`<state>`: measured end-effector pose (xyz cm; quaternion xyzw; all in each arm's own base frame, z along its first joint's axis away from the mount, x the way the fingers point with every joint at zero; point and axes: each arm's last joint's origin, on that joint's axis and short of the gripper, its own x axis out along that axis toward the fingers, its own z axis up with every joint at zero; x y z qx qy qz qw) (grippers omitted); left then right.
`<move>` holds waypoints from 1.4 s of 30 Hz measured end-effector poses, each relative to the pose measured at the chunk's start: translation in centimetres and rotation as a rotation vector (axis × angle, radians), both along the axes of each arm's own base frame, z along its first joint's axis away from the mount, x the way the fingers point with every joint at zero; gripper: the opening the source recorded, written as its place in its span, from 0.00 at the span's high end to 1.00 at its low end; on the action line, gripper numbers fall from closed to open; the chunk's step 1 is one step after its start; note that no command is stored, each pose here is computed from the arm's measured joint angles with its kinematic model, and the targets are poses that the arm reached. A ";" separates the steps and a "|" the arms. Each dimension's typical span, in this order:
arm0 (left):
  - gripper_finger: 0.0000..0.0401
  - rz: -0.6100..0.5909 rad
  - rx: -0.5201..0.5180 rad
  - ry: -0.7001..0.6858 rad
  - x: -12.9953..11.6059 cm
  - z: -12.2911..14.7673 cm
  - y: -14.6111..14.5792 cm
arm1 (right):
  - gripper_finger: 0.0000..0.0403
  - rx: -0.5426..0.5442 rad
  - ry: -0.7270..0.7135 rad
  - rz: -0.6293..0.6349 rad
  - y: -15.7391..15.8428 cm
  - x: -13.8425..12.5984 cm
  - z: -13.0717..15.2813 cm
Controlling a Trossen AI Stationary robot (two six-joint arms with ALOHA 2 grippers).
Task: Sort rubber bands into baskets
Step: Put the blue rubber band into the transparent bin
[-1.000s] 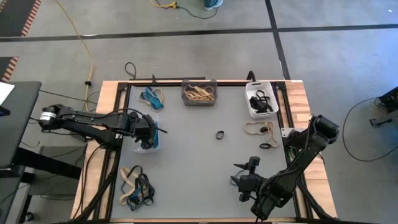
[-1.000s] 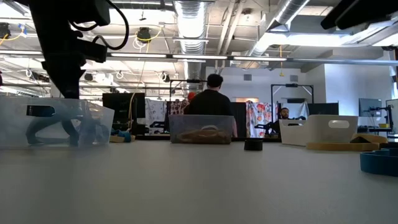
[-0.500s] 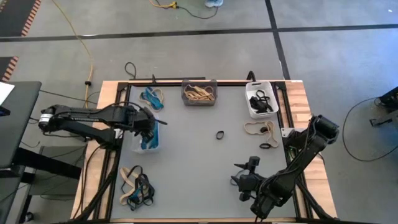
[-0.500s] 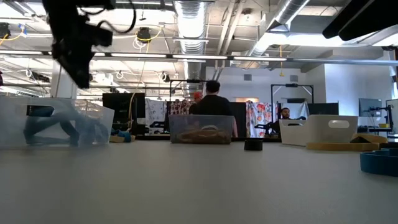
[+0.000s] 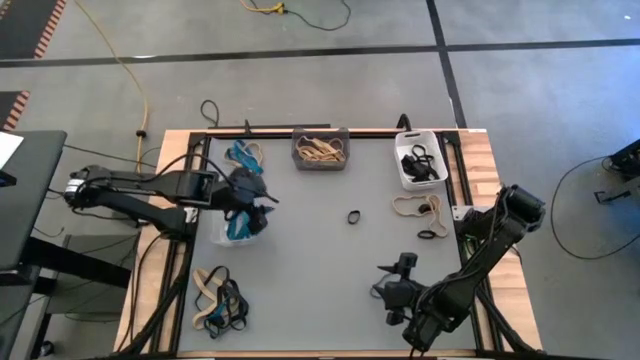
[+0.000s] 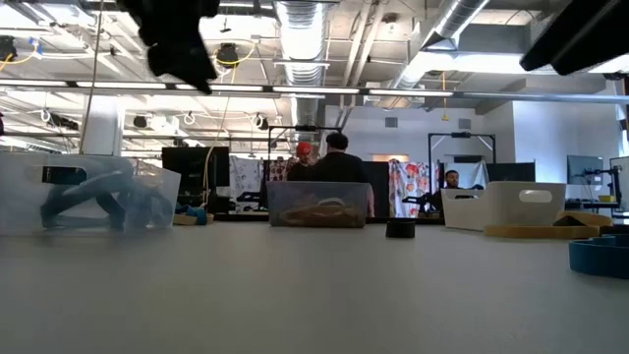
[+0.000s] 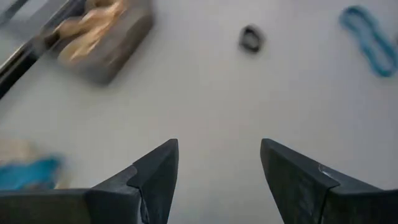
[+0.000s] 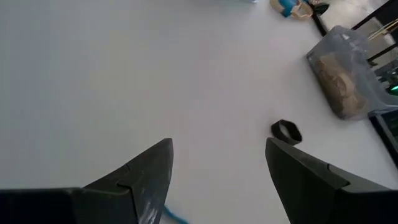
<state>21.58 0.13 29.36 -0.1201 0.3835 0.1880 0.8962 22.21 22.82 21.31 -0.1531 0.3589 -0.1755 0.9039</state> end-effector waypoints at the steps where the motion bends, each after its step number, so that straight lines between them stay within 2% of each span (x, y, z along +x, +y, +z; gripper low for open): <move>1: 0.45 -0.030 0.010 -0.018 0.5 0.0 -0.3 | 0.29 0.011 0.013 0.005 0.1 -0.1 -0.1; 6: 0.45 -0.183 0.035 -0.061 3.0 -0.9 -2.3 | 0.29 0.094 0.069 0.038 0.5 -0.5 -1.3; 9: 0.45 -0.254 0.041 -0.042 4.6 -2.3 -3.6 | 0.29 0.136 0.103 0.062 0.6 -1.0 -2.4; 15: 0.45 -0.337 0.055 0.013 7.7 -6.0 -5.8 | 0.29 0.224 0.123 0.089 0.8 -1.9 -4.5; 21: 0.45 -0.426 0.001 -0.008 10.6 -9.6 -7.5 | 0.29 0.286 0.125 0.097 0.4 -2.2 -6.2; 30: 0.45 -0.492 -0.038 -0.077 12.8 -12.6 -8.9 | 0.30 0.353 0.141 0.115 0.1 -2.6 -7.5; 37: 0.45 -0.517 -0.042 -0.145 13.0 -12.2 -9.8 | 0.40 0.374 0.139 0.093 -1.0 -2.5 -8.7; 42: 0.45 -0.576 -0.051 -0.189 13.0 -11.8 -10.9 | 0.58 0.371 0.151 0.094 -1.4 -2.1 -8.8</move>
